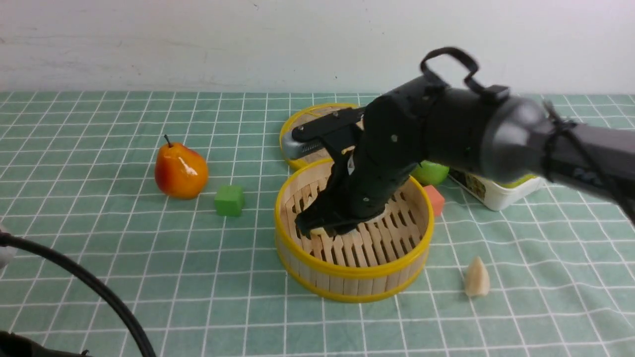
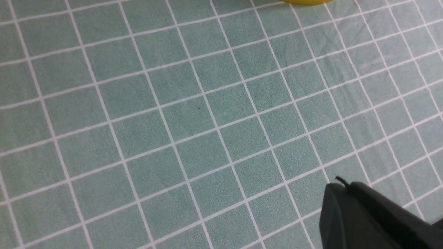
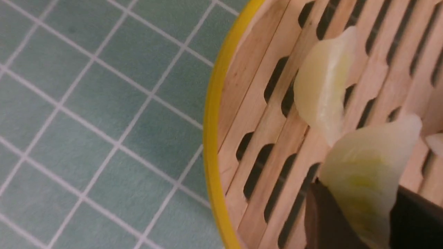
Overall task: Put the dumplings into the steamer on the table with the blue tablecloth.
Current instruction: 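Place the dumpling in the bamboo steamer basket with the right gripper, then reach for and grasp a dumpling lying on the table beside the steamer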
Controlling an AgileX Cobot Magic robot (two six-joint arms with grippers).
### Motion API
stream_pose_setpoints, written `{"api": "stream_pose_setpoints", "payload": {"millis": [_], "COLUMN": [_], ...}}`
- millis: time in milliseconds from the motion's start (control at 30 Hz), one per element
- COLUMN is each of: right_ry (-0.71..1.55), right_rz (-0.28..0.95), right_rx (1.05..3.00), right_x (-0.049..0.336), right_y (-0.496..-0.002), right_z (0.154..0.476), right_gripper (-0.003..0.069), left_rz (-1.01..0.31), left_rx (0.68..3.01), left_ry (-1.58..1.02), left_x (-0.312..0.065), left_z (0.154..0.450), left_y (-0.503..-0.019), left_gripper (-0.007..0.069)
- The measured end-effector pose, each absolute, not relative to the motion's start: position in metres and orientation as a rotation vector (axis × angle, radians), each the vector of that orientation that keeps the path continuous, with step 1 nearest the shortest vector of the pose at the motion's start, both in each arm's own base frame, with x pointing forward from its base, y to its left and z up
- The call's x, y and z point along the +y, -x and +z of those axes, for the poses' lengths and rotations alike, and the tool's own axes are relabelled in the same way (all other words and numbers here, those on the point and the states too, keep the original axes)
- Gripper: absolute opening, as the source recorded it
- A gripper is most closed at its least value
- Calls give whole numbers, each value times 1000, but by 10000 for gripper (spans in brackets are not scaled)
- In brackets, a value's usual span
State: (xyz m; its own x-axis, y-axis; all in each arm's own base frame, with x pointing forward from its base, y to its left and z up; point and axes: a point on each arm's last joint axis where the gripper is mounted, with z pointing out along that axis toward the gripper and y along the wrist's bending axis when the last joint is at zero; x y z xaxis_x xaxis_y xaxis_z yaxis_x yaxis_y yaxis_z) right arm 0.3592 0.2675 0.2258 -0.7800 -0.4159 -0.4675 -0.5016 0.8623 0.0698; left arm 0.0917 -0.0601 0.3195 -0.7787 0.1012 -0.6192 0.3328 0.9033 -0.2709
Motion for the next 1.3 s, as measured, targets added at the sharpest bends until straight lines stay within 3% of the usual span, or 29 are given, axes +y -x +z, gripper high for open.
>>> {"api": "stream_pose_setpoints", "payload": {"millis": [100, 233, 367, 533, 667, 733, 933, 1067, 1300], "right_ry": [623, 584, 575, 614, 638, 617, 454, 227, 126], "right_rz": [226, 210, 212, 214, 233, 234, 204, 164, 153], "right_rx": [2646, 2681, 2688, 2692, 2639, 2641, 2695, 2748, 2730], "right_x": [267, 262, 260, 249, 223, 204, 147, 104, 92], "right_y": [-368, -372, -370, -354, -320, -302, -269, -273, -301], "right_z": [203, 196, 203, 242, 291, 299, 288, 260, 220], "right_gripper": [191, 235, 400, 526, 545, 540, 521, 519, 519], "left_rz": [-488, -486, -486, -485, -479, -479, -478, -478, -478], "left_rx": [2450, 2460, 2460, 2464, 2483, 2485, 2486, 2486, 2486], "left_ry": [-312, -314, -314, -315, -320, -320, -321, -321, -321], "left_x": [-60, -60, -60, -60, -59, -59, -59, -59, -59], "left_z": [319, 318, 318, 318, 317, 317, 317, 317, 317], "left_y": [-91, -90, -90, -90, -89, -89, -89, -89, -89], "left_gripper": [-14, -14, -14, -14, -14, -14, -14, -14, -13]}}
